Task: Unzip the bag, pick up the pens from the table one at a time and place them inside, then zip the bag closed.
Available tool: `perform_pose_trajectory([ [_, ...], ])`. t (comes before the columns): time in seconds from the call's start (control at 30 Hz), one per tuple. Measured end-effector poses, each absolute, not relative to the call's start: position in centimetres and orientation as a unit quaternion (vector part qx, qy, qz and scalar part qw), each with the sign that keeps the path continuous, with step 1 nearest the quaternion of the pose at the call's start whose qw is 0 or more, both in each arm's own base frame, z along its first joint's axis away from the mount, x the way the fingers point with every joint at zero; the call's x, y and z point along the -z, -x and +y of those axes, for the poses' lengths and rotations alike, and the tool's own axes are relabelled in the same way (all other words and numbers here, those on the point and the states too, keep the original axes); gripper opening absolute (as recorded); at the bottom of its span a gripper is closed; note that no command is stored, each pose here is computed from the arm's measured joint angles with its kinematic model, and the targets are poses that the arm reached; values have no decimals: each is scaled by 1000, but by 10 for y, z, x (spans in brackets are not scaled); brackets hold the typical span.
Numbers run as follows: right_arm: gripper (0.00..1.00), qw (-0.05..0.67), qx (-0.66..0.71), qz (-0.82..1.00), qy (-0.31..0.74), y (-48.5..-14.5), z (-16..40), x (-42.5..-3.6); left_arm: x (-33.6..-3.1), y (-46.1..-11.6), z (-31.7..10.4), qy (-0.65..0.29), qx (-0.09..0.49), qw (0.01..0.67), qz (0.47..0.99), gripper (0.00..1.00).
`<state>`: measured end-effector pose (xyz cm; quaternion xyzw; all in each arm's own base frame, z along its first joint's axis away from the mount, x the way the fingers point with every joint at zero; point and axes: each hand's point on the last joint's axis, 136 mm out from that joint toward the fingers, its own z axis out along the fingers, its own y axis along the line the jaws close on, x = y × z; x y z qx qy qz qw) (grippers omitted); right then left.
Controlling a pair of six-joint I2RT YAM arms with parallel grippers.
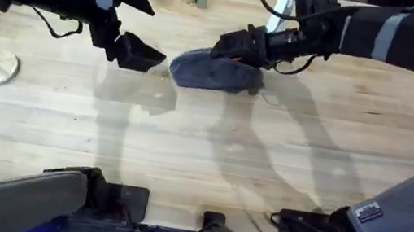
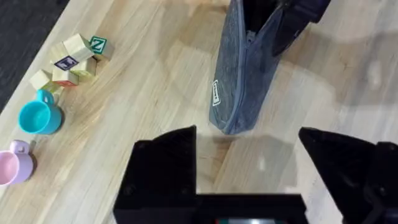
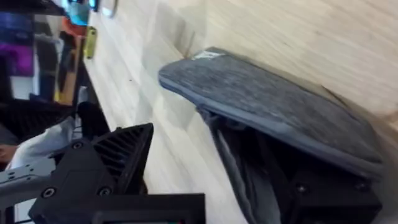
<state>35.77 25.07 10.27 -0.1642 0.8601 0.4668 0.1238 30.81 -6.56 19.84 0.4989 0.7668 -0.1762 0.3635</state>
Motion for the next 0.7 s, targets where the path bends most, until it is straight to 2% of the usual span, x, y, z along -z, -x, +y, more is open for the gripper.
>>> perform_pose_trajectory([
  [0.7, 996, 137, -563, 785, 219, -350, 271, -141, -196, -309, -62, -499, 167, 357, 772, 992],
])
